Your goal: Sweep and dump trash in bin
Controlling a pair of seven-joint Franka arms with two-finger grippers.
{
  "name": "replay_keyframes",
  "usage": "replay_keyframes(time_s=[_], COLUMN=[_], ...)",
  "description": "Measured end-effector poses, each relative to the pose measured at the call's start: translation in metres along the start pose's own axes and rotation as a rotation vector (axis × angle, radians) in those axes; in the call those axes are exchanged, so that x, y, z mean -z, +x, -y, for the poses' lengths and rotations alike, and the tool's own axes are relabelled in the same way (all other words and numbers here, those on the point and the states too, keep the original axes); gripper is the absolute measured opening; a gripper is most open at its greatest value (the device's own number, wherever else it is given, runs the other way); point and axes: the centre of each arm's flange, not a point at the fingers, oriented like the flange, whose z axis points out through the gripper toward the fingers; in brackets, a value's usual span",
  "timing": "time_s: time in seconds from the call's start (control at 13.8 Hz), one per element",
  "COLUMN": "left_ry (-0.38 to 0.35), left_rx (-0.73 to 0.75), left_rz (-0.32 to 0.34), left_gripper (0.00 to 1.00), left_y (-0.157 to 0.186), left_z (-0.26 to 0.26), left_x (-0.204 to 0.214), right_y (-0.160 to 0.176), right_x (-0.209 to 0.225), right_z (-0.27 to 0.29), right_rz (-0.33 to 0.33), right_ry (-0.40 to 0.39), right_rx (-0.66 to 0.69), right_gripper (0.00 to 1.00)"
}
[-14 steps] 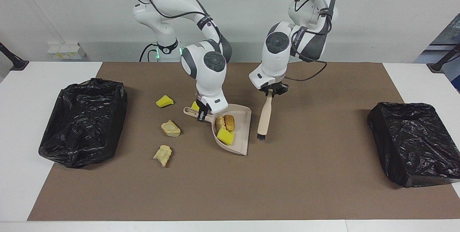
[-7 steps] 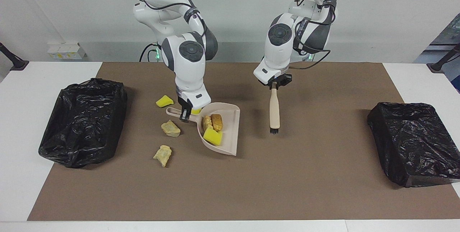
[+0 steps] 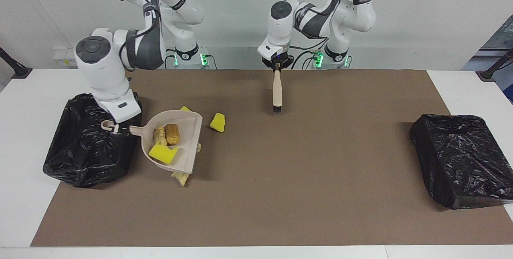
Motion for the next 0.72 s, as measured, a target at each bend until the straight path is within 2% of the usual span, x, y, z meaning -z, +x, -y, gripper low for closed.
replay_keyframes(time_s=[0.14, 0.29, 0.58, 0.72], left_ry=[-0.012, -0.007, 0.002, 0.001], left_rx=[0.048, 0.054, 0.038, 0.029], left_rz=[-0.021, -0.021, -0.012, -0.011], left_gripper=[0.26, 0.26, 0.26, 0.26], left_y=[-0.019, -0.022, -0.018, -0.017], left_z=[-0.007, -0.004, 0.0, 0.001], left_x=[-0.016, -0.026, -0.032, -0.032], right_y=[-0.048, -0.092, -0.148, -0.17], right_x=[-0.001, -0.002, 0.014, 0.017], right_z=[0.003, 0.009, 0.019, 0.027], right_rz=[0.014, 0.055, 0.246, 0.307], right_ry=[0.0, 0.005, 0.017, 0.033], right_rx=[0.007, 0.017, 0.067, 0.057], right_gripper=[0.32, 0.32, 0.32, 0.32])
